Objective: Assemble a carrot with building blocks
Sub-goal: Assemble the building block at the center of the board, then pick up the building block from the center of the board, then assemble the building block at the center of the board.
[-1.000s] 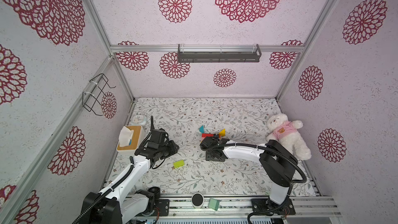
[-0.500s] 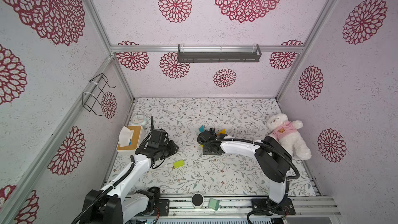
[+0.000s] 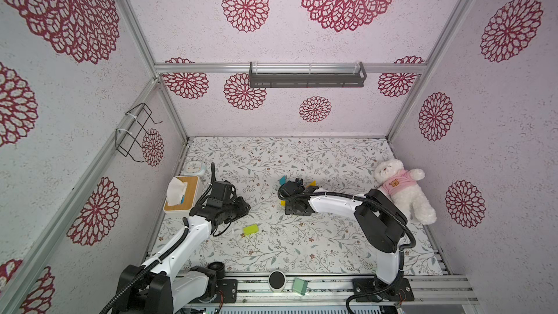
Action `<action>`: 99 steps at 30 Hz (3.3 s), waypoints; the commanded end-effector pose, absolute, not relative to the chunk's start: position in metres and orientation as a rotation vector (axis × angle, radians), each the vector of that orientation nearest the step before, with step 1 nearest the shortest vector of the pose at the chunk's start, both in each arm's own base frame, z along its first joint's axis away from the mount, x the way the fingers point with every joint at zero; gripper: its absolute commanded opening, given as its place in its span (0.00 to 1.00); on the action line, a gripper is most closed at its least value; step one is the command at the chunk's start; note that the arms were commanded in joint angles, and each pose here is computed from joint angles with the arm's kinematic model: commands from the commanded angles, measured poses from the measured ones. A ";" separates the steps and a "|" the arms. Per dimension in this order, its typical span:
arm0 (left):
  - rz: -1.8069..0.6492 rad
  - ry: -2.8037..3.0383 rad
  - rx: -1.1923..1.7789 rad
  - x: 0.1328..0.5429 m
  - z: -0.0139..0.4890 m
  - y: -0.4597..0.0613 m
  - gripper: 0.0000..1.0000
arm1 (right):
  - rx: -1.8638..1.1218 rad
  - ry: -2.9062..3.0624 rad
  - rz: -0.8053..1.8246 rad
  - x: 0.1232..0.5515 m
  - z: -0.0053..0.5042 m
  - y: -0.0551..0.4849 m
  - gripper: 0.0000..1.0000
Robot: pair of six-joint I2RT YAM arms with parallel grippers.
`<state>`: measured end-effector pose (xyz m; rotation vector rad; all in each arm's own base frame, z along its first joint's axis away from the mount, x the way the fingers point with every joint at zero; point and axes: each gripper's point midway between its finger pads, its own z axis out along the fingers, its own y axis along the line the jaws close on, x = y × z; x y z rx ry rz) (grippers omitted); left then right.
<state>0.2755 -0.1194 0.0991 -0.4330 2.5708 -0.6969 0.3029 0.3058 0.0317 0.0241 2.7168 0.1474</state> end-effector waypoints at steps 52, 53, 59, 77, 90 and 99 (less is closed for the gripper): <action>-0.515 2.324 -0.720 0.217 0.188 -0.049 0.48 | -0.694 2.627 0.319 0.188 0.063 0.478 0.77; -0.518 2.324 -0.721 0.217 0.188 -0.049 0.48 | -0.701 2.626 0.311 0.189 0.062 0.480 0.78; -0.537 2.324 -0.714 0.219 0.188 -0.052 0.48 | -0.738 2.640 0.278 0.190 0.052 0.485 0.79; -0.544 2.337 -0.699 0.222 0.184 -0.054 0.48 | -0.674 2.650 0.205 0.201 0.042 0.479 0.63; -0.625 2.364 -0.651 0.241 0.176 -0.070 0.48 | -0.318 2.699 0.170 0.214 0.056 0.383 0.62; -0.672 2.378 -0.630 0.256 0.174 -0.080 0.48 | -0.127 2.708 0.073 0.224 0.053 0.307 0.62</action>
